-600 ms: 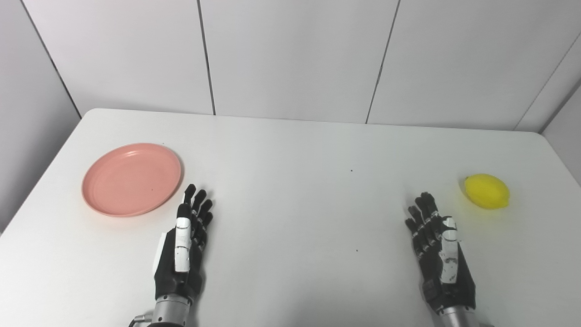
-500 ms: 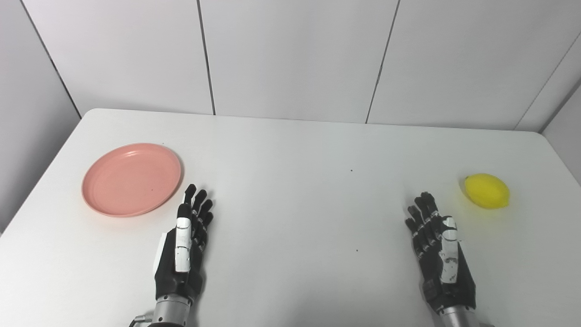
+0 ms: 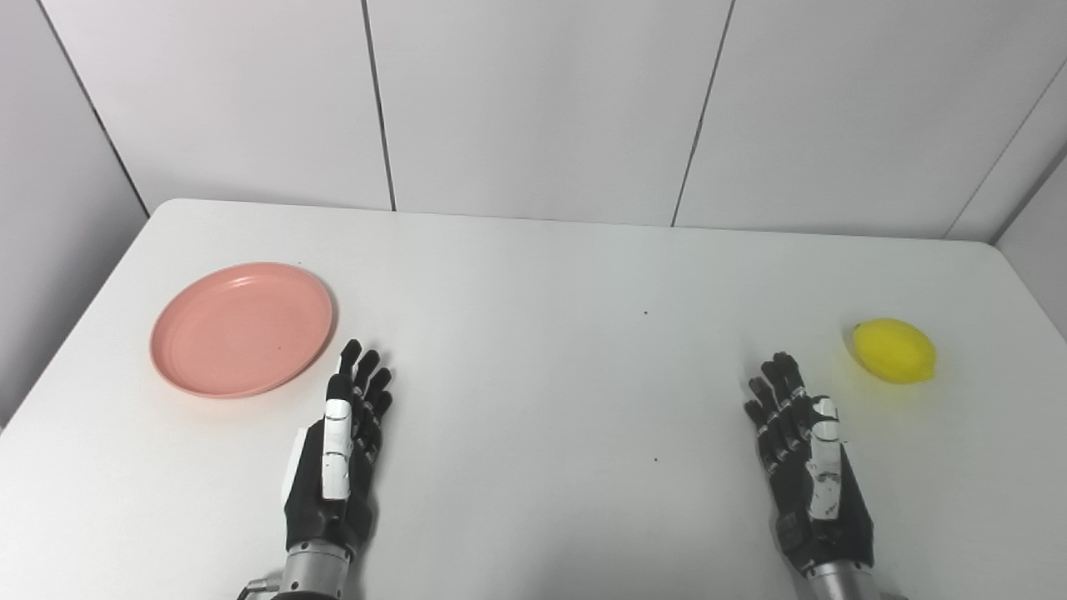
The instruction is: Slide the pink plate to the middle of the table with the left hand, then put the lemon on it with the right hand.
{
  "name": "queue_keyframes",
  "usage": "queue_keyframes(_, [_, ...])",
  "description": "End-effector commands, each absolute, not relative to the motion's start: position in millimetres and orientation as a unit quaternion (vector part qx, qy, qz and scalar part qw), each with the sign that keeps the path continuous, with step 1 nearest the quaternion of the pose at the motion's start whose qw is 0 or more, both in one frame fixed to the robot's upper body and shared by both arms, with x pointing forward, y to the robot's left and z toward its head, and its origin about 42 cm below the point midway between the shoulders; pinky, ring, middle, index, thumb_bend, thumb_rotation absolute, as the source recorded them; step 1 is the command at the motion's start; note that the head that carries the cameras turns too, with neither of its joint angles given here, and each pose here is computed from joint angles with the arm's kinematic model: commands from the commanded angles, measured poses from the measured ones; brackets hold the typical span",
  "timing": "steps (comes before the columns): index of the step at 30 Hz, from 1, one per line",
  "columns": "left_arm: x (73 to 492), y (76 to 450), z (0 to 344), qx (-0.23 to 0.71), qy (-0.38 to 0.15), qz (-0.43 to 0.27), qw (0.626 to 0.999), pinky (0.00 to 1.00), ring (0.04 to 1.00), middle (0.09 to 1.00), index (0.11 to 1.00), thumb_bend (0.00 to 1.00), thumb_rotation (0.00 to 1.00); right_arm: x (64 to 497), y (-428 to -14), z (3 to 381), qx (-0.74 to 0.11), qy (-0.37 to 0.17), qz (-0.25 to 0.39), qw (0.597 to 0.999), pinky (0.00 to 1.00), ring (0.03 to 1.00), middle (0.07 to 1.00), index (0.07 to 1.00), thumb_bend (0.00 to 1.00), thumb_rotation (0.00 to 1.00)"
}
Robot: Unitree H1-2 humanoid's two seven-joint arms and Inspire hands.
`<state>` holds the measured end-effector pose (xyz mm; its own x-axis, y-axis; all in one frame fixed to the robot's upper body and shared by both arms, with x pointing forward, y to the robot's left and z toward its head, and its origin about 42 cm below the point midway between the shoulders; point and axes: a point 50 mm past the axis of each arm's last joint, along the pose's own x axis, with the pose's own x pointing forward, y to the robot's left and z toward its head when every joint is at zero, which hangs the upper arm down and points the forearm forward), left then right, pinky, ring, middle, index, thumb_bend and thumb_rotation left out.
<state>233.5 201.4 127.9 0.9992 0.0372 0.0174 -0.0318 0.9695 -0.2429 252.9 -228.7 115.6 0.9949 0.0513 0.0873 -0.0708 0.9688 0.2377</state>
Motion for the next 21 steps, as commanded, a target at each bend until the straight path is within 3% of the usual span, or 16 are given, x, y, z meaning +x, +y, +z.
queue_keyframes(1, [217,210,125,-0.113,-0.005,0.024,0.993,1.0,0.98,0.992,1.0,0.71,0.95,247,-225,106,0.127,-0.021,0.034,0.991,1.0,0.976,0.981,0.965,0.79,1.0])
queue_keyframes(21, [221,198,113,-0.109,-0.003,0.023,0.994,1.0,0.97,0.979,1.0,0.67,0.96,250,-236,96,0.131,-0.019,0.031,0.991,1.0,0.984,0.991,0.977,0.77,1.0])
